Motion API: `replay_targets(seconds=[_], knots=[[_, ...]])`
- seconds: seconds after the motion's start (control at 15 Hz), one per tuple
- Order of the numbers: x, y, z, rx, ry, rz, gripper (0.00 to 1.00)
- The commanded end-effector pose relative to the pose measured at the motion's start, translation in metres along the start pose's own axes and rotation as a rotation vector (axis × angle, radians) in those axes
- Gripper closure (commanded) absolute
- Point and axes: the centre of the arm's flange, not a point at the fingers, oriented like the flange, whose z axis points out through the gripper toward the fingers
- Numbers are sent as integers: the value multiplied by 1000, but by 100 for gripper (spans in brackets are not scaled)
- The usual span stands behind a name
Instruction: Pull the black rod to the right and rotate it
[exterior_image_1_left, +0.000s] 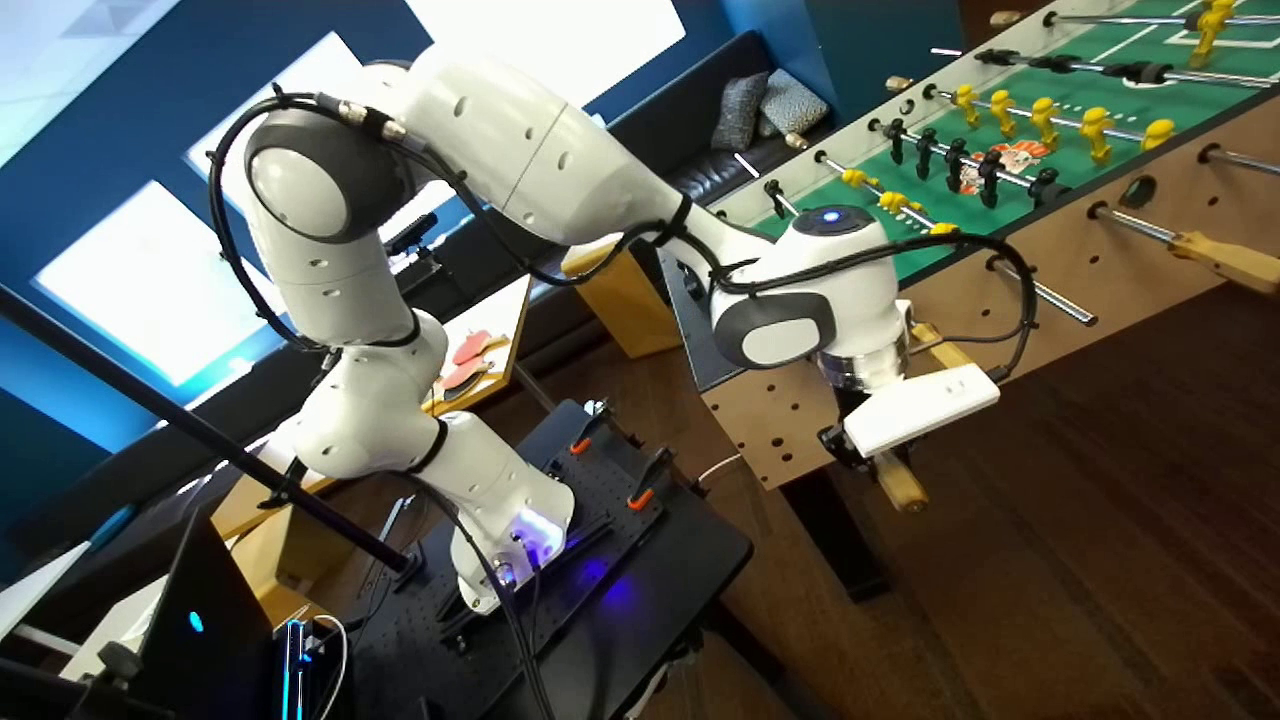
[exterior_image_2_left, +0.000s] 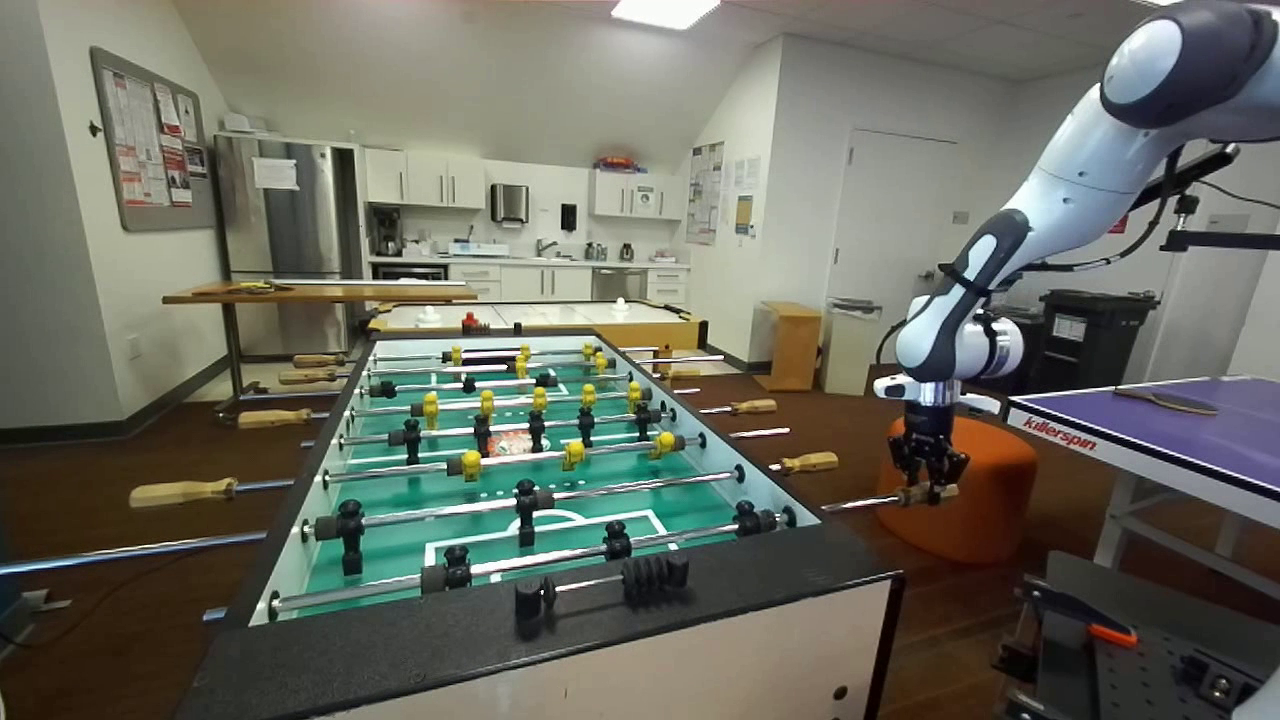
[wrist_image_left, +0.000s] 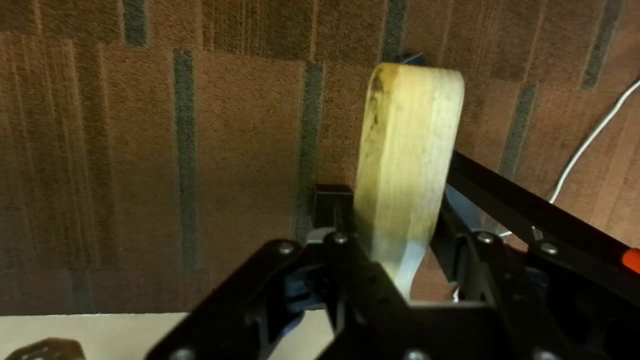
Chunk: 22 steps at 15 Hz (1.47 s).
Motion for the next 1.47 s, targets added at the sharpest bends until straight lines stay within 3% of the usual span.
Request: replay_targets(seconds=[0.0,0.47,0.67,0.73,0.87,1.07,1.2,1.4], knots=[[-29,46,-15,112,85,-3,84],[-44,96,-3,408,207,-18,84],[-45,101,-4,469,218,-21,84],[-45,99,-6,483,215,-22,34],[-44,94,-17,490,211,-43,27],[-41,84,-48,442,187,-92,3],[-35,66,-68,396,132,-90,0],[-18,37,-84,252,32,-89,0]])
